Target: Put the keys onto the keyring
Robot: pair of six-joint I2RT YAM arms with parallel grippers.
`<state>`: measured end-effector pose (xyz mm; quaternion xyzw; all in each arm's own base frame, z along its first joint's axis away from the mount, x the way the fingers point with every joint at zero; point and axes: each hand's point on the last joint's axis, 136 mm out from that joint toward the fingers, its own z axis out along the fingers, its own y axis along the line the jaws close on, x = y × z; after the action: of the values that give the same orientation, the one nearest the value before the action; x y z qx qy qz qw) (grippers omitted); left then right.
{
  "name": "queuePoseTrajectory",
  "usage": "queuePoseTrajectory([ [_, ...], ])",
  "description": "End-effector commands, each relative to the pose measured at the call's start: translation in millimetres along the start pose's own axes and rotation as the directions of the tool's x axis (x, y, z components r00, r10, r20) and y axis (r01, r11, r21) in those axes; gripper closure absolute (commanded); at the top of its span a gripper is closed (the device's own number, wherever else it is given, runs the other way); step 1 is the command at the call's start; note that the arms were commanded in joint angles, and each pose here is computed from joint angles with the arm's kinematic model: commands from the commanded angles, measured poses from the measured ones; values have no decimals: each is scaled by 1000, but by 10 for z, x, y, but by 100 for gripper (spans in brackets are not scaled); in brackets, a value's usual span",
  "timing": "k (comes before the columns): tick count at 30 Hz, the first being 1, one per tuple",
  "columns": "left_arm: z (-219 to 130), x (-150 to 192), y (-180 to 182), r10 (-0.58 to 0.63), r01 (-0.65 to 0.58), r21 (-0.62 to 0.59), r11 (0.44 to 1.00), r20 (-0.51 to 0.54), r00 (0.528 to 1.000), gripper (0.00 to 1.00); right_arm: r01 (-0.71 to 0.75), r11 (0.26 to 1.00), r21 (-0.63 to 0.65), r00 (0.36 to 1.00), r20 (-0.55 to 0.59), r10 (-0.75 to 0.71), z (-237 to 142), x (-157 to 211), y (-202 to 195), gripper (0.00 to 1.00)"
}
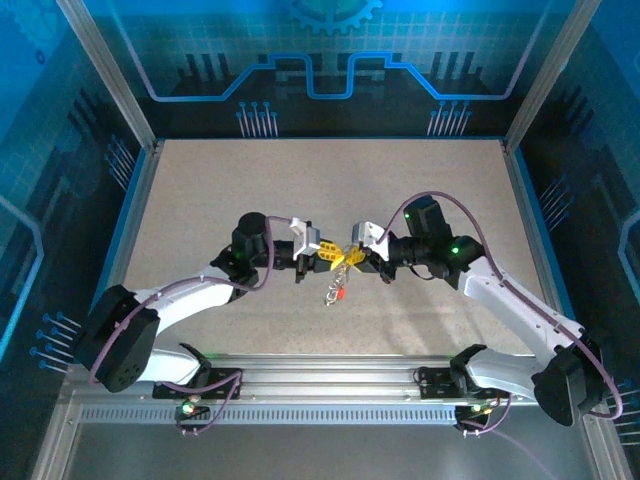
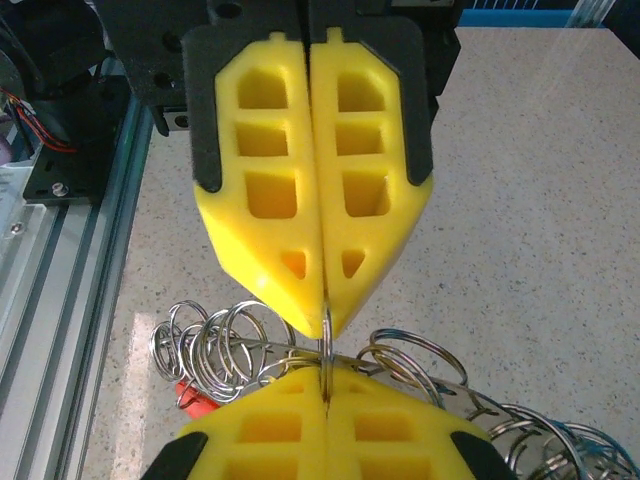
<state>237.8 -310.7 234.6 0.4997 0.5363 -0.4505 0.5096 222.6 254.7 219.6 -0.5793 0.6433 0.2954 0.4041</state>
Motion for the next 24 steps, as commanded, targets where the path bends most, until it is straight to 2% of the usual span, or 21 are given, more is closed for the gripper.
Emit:
queuePoseTrajectory([
  [1, -18, 91, 10, 21, -23, -24, 999, -62, 998, 88, 10, 1000, -11, 1000, -6, -10, -46, -24, 18, 100],
  [5, -25, 236, -40, 22, -21, 8, 1000, -206, 978, 88, 26, 1000, -11, 997, -75, -27, -24, 51, 28, 100],
  [7, -24, 251, -59, 25, -20, 22, 1000, -239, 971, 87, 41, 999, -11, 994, -103, -42, -2, 77, 32, 100],
  [14, -13, 181, -87, 35, -22, 53, 998, -245, 969, 76, 62, 998, -26, 985, -157, -66, 70, 143, 49, 100],
  [24, 80, 185, -129, 39, -13, 101, 995, -259, 965, 77, 65, 997, -45, 986, -148, -71, 101, 129, 95, 100],
])
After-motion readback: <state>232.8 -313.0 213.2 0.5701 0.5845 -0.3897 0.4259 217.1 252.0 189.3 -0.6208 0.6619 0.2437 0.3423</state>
